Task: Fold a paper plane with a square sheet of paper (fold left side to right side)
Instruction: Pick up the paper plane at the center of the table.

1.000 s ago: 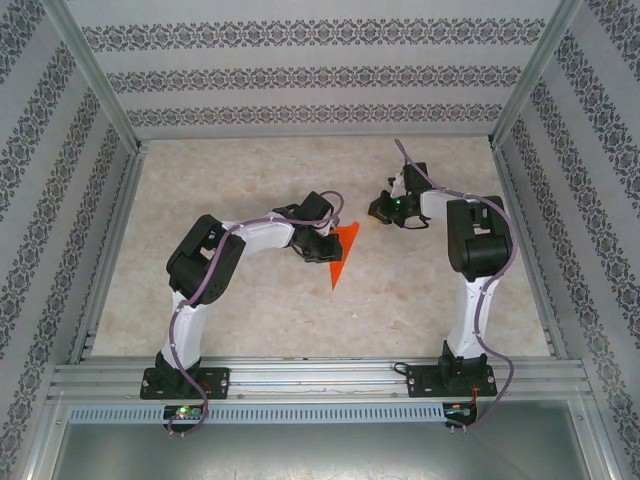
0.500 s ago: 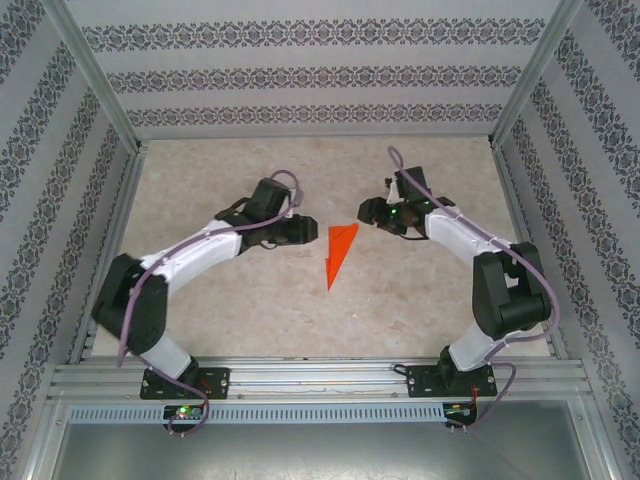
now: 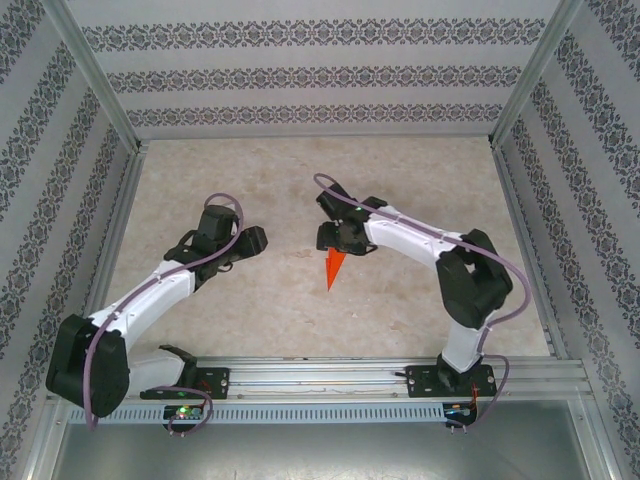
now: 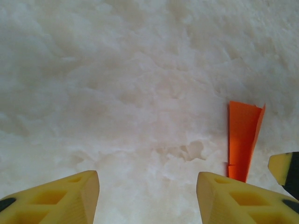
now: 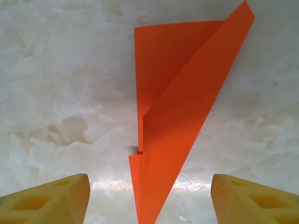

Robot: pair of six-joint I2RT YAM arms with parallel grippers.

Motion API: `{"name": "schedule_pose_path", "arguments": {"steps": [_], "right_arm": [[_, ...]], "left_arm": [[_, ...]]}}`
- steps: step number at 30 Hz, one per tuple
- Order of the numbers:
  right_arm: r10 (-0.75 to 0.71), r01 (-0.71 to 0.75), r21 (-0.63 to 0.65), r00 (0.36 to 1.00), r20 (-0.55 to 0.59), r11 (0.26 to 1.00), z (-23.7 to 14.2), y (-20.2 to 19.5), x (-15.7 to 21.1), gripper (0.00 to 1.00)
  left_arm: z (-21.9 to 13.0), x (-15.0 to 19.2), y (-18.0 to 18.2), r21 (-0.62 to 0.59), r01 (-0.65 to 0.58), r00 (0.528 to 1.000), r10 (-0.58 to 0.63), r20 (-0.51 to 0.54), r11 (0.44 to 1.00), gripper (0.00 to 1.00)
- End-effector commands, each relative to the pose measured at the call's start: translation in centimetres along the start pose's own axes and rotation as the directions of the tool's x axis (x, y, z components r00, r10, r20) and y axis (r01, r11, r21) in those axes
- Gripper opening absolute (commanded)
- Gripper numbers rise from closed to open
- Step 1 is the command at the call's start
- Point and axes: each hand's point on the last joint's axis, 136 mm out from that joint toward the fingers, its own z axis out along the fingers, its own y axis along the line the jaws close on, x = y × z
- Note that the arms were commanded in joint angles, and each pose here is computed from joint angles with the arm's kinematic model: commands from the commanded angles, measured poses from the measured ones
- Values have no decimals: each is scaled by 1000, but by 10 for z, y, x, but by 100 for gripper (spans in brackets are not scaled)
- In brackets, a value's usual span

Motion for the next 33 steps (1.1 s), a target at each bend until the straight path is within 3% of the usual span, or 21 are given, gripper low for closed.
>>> {"name": "schedule_pose_path", "arguments": {"steps": [1,12,21,33], "right_arm": [[15,-17,184,1000,11,983,3,-23,-3,68],[-11,20,234,999,-39,972,36,-9,-7,58],[-3,19,256,998,-64,967,48,-13,0,34],[-17,14,230,1000,12,973,15,-14,-7,0]], "left_arm": [[-4,-7,8,-13,22,999,-21,45,1000,58],[-8,-1,20,-40,2,999,-1,32,999,61],[-9,3,23,-47,-11,1000,11,12,999,62],[-24,-4,22,-48,-8,1000,9,25,999,65]]}}
